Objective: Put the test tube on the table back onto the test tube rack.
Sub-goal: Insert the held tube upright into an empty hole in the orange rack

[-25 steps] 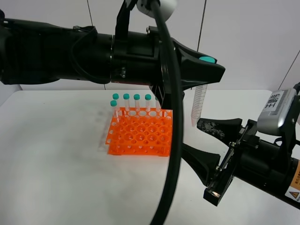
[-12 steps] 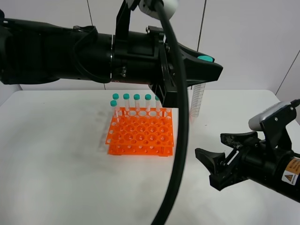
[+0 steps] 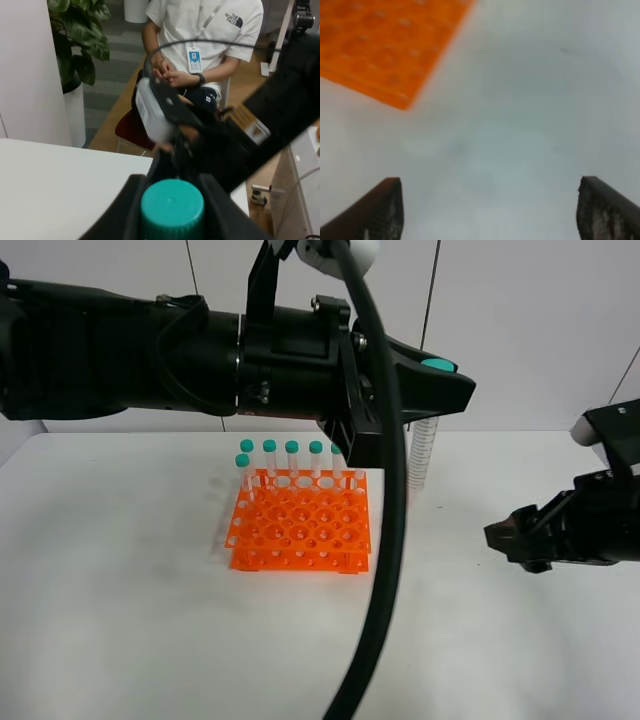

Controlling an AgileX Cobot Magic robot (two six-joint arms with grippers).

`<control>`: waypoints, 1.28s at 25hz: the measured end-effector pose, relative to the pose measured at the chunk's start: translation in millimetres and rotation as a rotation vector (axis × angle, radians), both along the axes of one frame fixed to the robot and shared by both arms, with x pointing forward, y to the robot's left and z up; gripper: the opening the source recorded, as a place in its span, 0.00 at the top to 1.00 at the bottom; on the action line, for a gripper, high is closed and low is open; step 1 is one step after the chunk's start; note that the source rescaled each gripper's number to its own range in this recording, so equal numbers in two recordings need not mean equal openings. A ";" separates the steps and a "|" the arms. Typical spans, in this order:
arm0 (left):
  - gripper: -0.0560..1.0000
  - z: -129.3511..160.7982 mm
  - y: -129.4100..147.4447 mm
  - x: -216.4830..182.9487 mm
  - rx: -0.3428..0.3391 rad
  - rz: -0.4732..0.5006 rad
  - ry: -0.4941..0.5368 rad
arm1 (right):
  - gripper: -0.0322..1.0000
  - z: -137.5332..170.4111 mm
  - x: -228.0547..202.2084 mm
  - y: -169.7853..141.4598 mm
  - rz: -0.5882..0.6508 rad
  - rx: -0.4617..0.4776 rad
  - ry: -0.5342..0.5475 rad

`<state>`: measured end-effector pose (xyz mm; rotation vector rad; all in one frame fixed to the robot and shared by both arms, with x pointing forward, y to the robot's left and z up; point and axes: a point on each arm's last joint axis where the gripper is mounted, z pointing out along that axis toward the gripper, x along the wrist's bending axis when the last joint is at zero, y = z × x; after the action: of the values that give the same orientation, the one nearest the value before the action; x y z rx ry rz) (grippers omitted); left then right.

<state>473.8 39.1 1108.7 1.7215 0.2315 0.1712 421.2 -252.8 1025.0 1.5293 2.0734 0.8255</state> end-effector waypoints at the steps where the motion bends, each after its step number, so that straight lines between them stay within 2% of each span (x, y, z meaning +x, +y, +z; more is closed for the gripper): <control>1: 0.94 0.0 0.0 0.0 0.000 0.000 0.000 | 0.14 1.9 0.9 -6.2 -0.028 -0.011 0.019; 6: 0.94 0.0 0.1 0.3 0.000 0.003 0.001 | 0.14 4.9 -0.3 -34.0 -0.193 -0.031 0.125; 11: 0.94 0.0 0.1 0.3 0.000 0.004 0.001 | 0.14 4.7 -2.0 -55.6 -0.354 -0.013 0.160; 20: 0.94 0.0 0.1 0.3 0.000 0.004 0.001 | 0.14 2.9 -5.0 -57.1 -0.386 0.021 0.204; 23: 0.94 0.0 0.1 0.3 0.000 0.004 0.001 | 0.14 -0.4 -11.5 -55.7 -0.384 0.021 0.289; 32: 0.94 0.0 0.1 0.3 0.000 0.004 0.001 | 0.14 -9.9 -45.3 -54.9 -0.357 -0.057 0.670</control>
<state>474.1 39.2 1108.7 1.7209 0.2355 0.1731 375.9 -307.7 1015.1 2.2730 2.0970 0.1164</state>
